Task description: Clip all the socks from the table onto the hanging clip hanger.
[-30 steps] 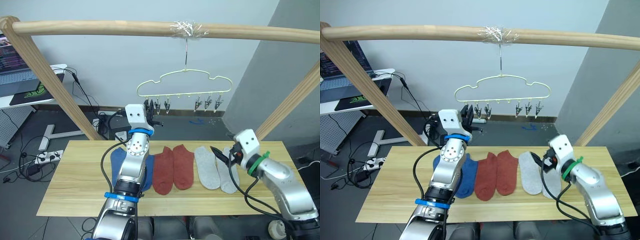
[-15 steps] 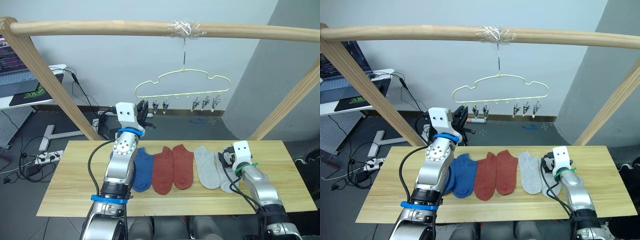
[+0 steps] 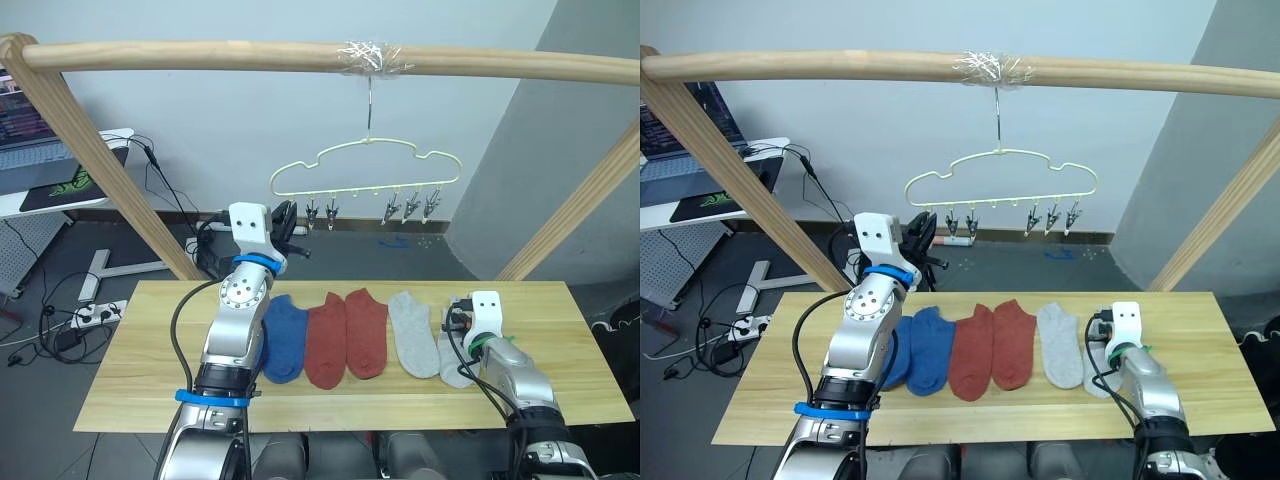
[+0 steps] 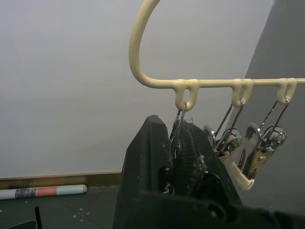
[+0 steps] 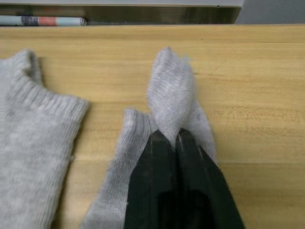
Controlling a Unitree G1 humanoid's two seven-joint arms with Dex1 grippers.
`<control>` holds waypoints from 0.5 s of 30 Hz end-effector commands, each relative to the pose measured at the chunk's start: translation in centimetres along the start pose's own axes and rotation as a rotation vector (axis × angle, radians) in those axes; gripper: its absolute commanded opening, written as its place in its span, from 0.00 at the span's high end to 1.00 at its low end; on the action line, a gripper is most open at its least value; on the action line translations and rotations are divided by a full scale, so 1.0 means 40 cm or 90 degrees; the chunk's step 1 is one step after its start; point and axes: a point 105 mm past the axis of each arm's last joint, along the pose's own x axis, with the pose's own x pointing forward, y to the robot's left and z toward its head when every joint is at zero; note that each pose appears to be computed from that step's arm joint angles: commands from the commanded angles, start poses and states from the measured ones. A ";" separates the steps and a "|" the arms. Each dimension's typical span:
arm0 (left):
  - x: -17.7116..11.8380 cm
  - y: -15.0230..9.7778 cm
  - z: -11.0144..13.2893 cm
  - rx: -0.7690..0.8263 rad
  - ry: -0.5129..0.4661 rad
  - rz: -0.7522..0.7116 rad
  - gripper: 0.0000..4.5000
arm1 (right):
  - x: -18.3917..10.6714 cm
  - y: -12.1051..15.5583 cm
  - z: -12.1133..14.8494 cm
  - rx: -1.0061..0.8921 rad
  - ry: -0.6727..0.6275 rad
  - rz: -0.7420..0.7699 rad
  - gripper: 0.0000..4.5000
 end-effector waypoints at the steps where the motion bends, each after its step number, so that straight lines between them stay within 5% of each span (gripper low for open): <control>1: 0.001 -0.019 0.045 -0.053 -0.023 -0.069 0.97 | -0.023 0.053 0.097 -0.100 -0.083 0.065 1.00; 6: -0.013 -0.038 0.050 -0.135 0.012 -0.159 0.97 | -0.063 0.148 0.195 -0.203 -0.152 0.153 1.00; 9: -0.023 -0.041 0.052 -0.193 0.044 -0.206 0.97 | -0.095 0.268 0.264 -0.297 -0.197 0.261 1.00; 15: -0.034 -0.058 0.062 -0.262 0.074 -0.260 0.97 | -0.112 0.437 0.314 -0.384 -0.230 0.391 1.00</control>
